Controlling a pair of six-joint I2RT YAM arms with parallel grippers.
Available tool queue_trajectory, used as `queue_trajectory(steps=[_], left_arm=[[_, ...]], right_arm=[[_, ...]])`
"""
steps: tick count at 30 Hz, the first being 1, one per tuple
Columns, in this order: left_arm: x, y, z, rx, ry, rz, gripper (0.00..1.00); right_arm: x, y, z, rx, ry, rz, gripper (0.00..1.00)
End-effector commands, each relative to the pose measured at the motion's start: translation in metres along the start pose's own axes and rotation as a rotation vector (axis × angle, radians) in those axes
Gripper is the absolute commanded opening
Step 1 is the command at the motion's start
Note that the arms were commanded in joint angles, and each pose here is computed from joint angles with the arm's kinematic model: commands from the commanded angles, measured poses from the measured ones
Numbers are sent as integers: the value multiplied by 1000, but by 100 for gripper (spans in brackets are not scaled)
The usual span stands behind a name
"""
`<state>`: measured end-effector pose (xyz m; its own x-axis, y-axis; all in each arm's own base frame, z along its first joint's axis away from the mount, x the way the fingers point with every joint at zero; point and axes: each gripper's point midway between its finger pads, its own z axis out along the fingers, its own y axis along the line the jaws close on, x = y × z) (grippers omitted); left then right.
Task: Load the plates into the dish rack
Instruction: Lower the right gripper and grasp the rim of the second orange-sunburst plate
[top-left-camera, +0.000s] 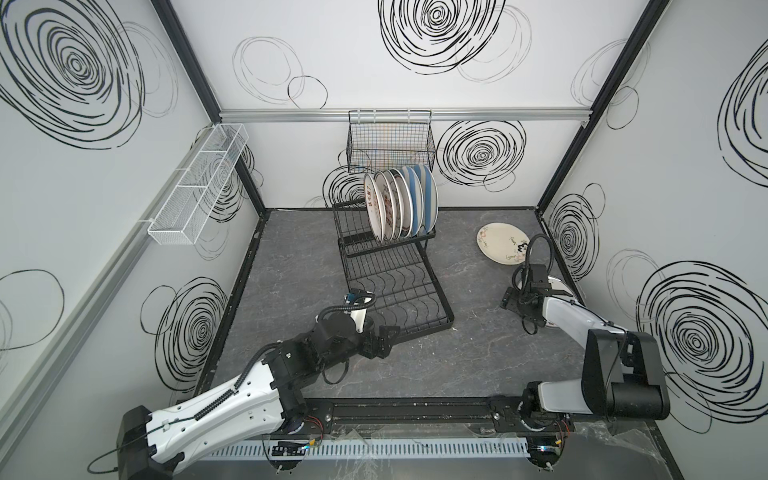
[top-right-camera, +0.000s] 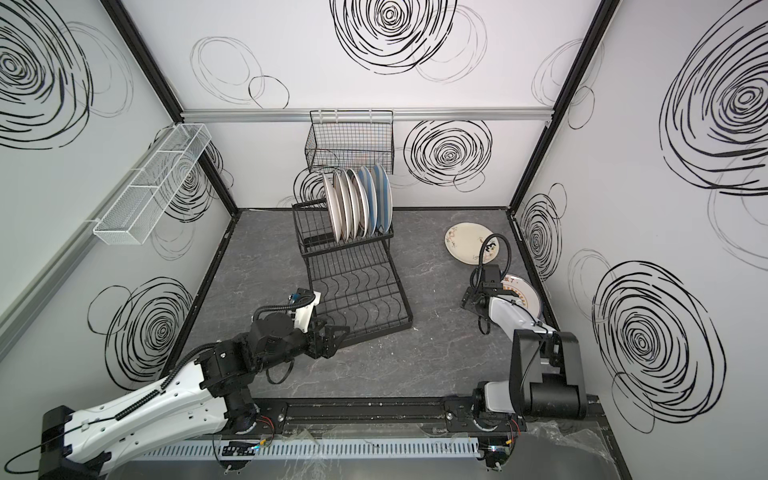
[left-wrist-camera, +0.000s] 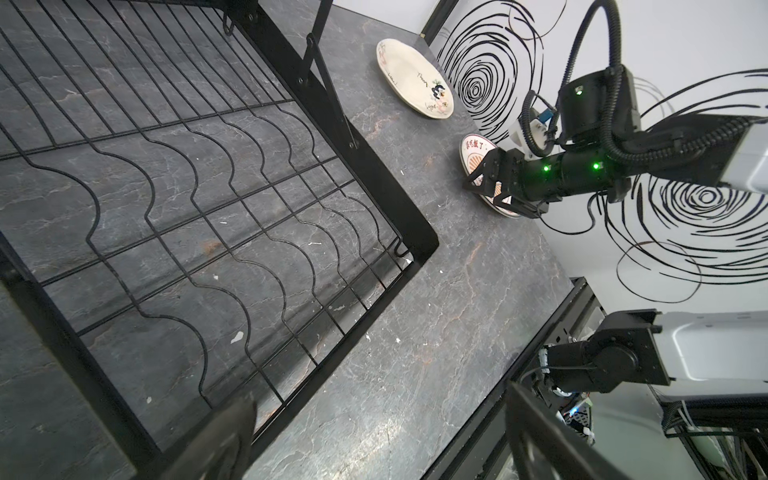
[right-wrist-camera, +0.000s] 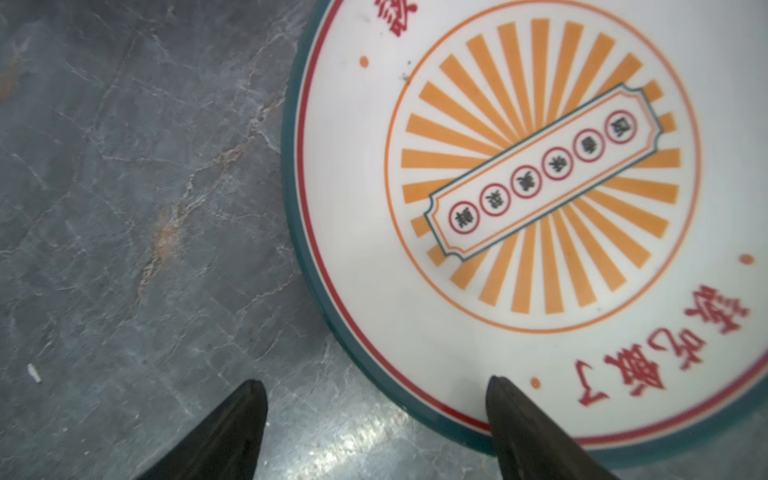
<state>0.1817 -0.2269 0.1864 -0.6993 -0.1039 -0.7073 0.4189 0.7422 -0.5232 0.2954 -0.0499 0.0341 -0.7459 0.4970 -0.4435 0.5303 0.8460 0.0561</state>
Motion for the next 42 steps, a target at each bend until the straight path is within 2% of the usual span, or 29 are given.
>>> queue_trajectory(steps=[1, 11, 18, 31, 42], left_arm=[[-12, 0, -2, -4, -58, 6, 96], [-13, 10, -4, -38, -55, 9, 96], [-14, 14, -4, -51, -51, 10, 96], [-17, 17, -1, -53, -45, 7, 96], [-16, 17, -1, -51, -45, 7, 96]], right_arm=[[-19, 11, -2, -40, -45, 1, 88], [-6, 24, 14, -95, 31, -21, 88], [-6, 47, 10, -165, 46, -59, 89], [13, 105, -8, -397, 102, -119, 89], [32, 179, -24, -607, 137, -177, 88]])
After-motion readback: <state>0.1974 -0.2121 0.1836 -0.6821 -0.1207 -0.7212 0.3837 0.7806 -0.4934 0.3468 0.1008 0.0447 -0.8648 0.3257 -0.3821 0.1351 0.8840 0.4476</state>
